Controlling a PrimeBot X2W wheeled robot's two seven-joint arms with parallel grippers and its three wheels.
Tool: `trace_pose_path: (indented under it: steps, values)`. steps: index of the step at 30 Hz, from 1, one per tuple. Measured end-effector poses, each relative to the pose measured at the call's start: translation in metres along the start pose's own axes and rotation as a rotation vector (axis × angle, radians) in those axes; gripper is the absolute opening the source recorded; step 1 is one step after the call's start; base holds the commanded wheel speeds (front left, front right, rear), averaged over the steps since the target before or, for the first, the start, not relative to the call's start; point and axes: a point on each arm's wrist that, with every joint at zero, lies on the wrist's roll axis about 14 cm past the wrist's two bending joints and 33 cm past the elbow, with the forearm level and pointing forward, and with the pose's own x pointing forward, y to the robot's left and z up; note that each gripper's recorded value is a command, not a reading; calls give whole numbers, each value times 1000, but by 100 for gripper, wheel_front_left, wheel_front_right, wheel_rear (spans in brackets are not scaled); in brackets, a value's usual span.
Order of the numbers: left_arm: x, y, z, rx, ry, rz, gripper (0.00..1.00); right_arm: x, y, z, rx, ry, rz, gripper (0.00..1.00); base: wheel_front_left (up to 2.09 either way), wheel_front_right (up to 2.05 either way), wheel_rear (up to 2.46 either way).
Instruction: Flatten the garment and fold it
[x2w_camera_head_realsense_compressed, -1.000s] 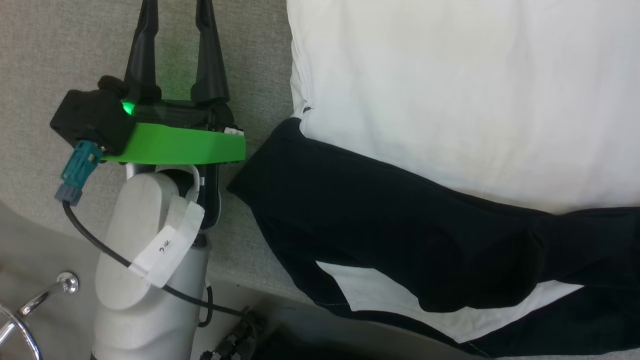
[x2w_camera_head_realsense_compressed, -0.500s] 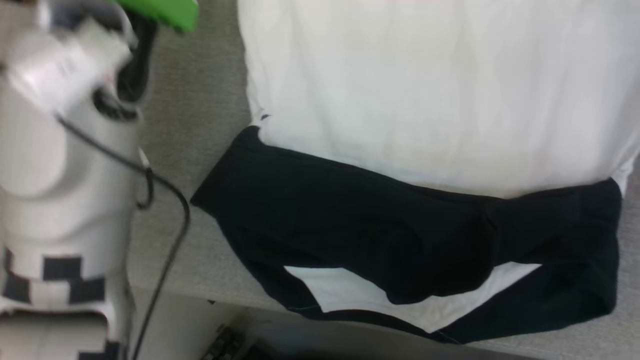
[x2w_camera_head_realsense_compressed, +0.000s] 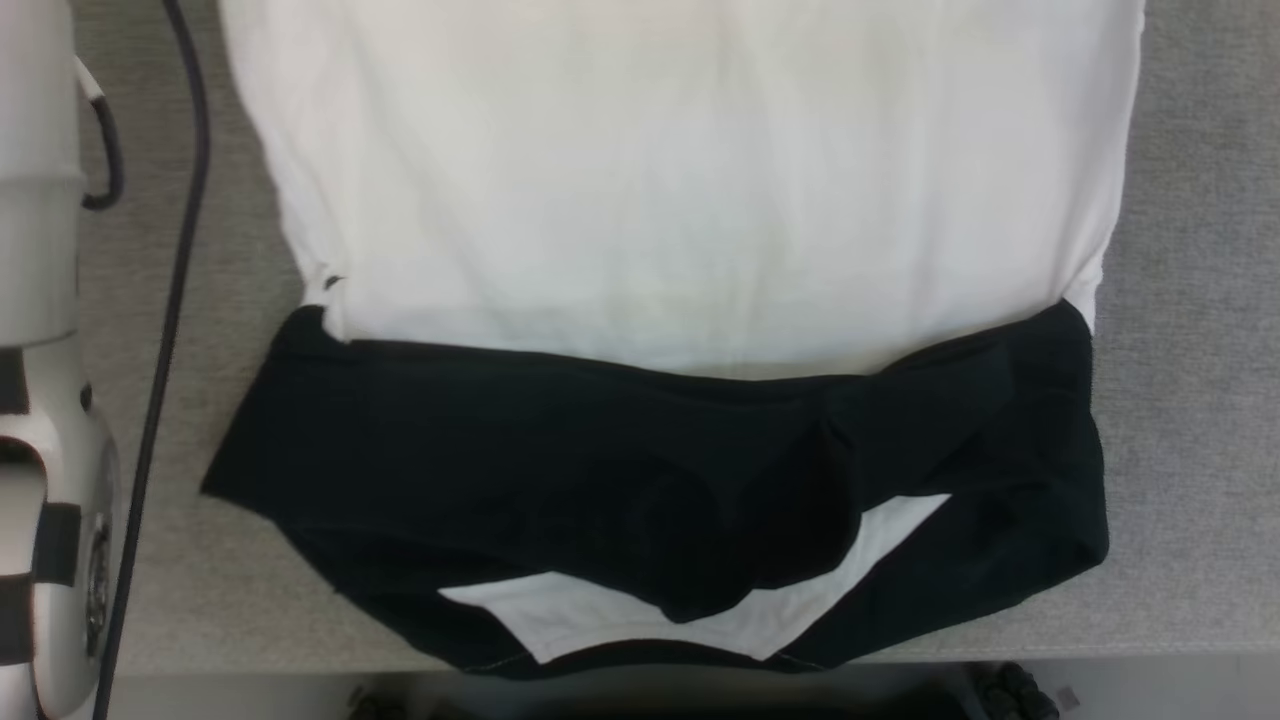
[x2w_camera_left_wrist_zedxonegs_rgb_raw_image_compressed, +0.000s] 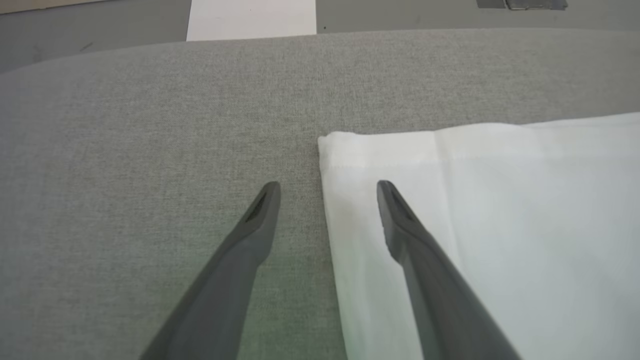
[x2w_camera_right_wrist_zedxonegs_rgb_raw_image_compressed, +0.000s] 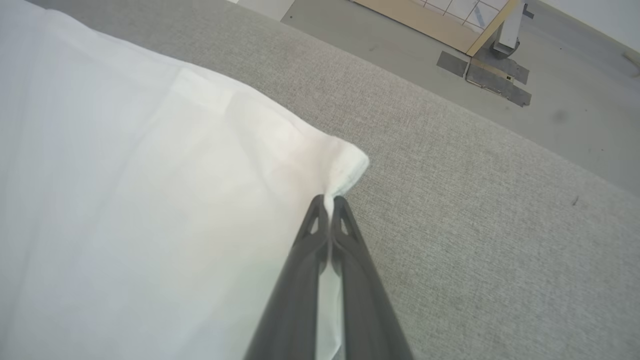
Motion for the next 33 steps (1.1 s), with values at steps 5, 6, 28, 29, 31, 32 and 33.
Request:
trace_pose_path:
  steps: [5, 6, 28, 29, 31, 32, 33]
  values:
    - [20, -6, -27, -3, 167, 25, 100, 5, -12, -20, -24, 38, -14, 0, 0, 0, 0]
    - [22, -5, -29, -14, 193, 34, 100, 7, -13, -23, -26, 42, -13, 0, 0, 0, 0]
    - [-42, -12, 43, -252, -215, -168, 0, -20, -21, 14, 29, -99, -23, 0, 0, 0, 0]
    - [-50, -12, 46, -257, -234, -178, 0, -26, -21, 17, 38, -110, -23, 0, 0, 0, 0]
    - [-65, -13, 47, -254, -250, -198, 0, -37, -19, 21, 58, -131, -16, 0, 0, 0, 0]
    - [-73, -13, 47, -257, -262, -205, 0, -44, -18, 22, 69, -144, -12, 0, 0, 0, 0]
    - [-80, -14, 45, -245, -261, -209, 0, -51, -16, 24, 80, -156, -6, 0, 0, 0, 0]
